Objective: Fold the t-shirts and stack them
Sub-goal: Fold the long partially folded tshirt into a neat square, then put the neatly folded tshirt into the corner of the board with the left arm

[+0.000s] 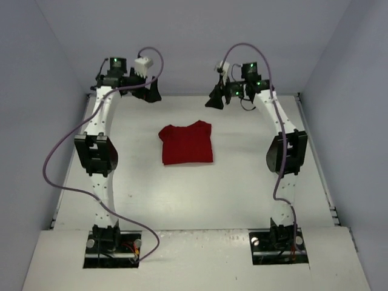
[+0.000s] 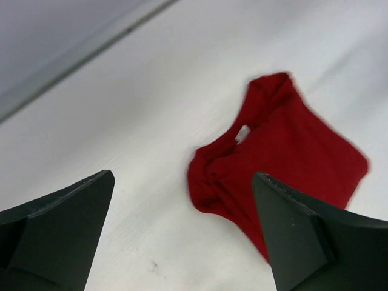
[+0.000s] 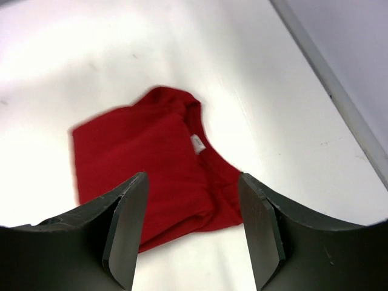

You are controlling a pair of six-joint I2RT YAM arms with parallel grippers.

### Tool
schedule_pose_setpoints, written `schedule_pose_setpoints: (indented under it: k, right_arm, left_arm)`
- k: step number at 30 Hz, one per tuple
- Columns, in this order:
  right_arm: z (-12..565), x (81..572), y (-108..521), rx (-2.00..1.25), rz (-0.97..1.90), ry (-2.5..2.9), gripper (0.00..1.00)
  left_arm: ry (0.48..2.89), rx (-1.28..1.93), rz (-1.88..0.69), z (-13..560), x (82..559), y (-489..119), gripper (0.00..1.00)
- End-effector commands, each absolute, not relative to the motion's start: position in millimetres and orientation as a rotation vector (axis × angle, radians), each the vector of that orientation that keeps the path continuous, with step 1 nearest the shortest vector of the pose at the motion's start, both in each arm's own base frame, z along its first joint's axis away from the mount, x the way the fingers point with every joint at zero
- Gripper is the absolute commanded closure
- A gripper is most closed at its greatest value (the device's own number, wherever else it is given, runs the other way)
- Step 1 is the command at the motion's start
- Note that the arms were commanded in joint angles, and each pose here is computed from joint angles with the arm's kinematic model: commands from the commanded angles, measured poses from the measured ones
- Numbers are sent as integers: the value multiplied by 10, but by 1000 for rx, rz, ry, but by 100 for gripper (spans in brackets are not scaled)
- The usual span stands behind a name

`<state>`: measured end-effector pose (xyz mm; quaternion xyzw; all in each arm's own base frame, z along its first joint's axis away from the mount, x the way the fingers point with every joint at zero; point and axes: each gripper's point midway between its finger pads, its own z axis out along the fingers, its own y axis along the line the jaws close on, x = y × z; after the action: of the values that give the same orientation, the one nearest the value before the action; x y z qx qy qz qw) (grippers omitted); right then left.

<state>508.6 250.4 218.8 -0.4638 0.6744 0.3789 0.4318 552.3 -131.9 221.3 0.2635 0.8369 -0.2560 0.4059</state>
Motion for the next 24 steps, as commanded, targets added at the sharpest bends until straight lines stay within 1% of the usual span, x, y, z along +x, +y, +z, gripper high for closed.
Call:
schedule_pose_setpoints:
  k: [1,2,3,4,6,9,11,12,14,16,17,20,24]
  right_arm:
    - [2777,4629,2297,-1021,915,1746,43]
    - [2746,4544,2249,-1009,907,1769,43]
    - [2562,4435,2202,-997,920,1823,43]
    - [2504,4332,2151,-992,915,1844,43]
    - [2502,4169,2051,-986,889,1856,43]
    - [2364,3987,1903,-960,873,1905,43]
    - [2308,3913,1805,-936,868,1928,43]
    - [2295,3894,1768,-926,869,1934,43]
    - [2281,3836,1688,-904,877,1942,44]
    - [2272,3810,1637,-891,884,1944,44]
    - [2262,3790,1625,-890,885,1945,45]
    - [2279,3755,1604,-898,884,1931,45]
    - [2315,3746,1589,-906,878,1916,45]
  left_arm:
    - [2004,743,-674,2894,4924,-1756,3]
    - [2066,717,-659,2743,4820,-1860,3]
    - [2156,638,-606,2556,4758,-1931,3]
    - [2184,615,-592,2488,4733,-1971,3]
    - [2261,561,-724,2264,4581,-2189,3]
    - [2314,430,-961,2008,4510,-2445,3]
    - [2357,313,-1168,1870,4454,-2635,3]
    - [2337,340,-1225,1795,4455,-2696,3]
    - [2333,193,-1362,1644,4521,-2820,2]
    - [2225,184,-1456,1615,4648,-2911,3]
    - [2211,158,-1484,1562,4706,-2934,3]
    - [2224,147,-1533,1400,4776,-2954,3]
    - [2240,54,-1532,1136,4906,-2776,3]
